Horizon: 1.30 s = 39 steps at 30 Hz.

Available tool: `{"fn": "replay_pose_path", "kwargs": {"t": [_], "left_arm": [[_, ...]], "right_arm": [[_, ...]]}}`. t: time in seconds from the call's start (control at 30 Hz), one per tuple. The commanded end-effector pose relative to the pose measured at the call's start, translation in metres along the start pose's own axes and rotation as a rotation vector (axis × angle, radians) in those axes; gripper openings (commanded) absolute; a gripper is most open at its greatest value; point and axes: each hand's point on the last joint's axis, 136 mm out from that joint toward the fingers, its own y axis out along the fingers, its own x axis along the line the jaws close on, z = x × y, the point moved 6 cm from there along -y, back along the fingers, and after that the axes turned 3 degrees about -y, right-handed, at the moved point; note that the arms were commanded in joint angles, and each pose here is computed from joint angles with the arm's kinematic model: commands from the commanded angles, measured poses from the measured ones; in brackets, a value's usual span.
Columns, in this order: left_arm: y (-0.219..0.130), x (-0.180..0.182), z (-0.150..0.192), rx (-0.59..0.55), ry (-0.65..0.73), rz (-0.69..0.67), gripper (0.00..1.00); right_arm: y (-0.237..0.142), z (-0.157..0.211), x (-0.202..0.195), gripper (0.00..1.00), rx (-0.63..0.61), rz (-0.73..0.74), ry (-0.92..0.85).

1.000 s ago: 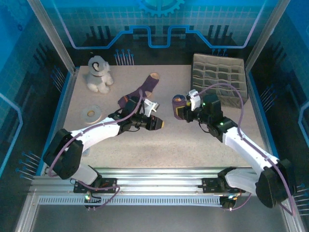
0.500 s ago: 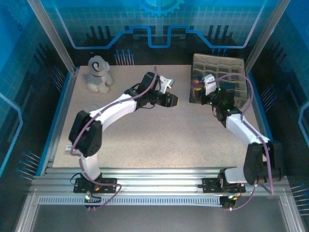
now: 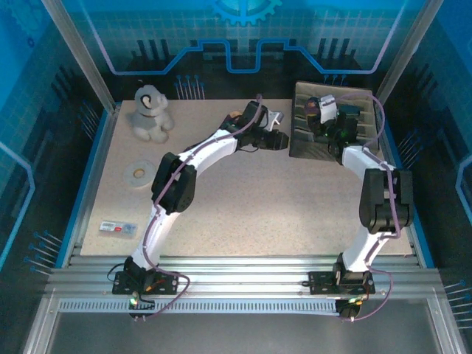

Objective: Roll the socks

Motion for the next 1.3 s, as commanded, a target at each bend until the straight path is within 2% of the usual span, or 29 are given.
{"fn": "replay_pose_path", "kwargs": {"t": [0.0,0.3,0.63,0.87,1.13,1.27], "left_arm": [[0.011,0.007,-0.004,0.002,-0.050,-0.006,0.30],[0.028,0.017,-0.020,-0.092,-0.088,-0.009,0.37],[0.027,0.020,-0.019,-0.111,-0.109,-0.023,0.37],[0.007,0.028,-0.009,-0.144,-0.135,-0.070,0.37],[-0.023,0.032,0.005,-0.181,-0.146,-0.102,0.36],[-0.038,0.029,0.009,-0.201,-0.147,-0.109,0.36]], "right_arm": [[0.006,-0.012,-0.001,0.09,-0.085,-0.047,-0.021],[0.022,0.007,0.007,0.09,-0.059,-0.116,0.048],[0.018,0.015,0.041,0.07,-0.038,-0.204,0.108],[0.007,0.013,0.075,0.06,-0.016,-0.281,0.117],[-0.014,-0.009,0.094,0.06,-0.050,-0.324,0.154],[-0.024,-0.019,0.116,0.05,-0.059,-0.371,0.182]]}}
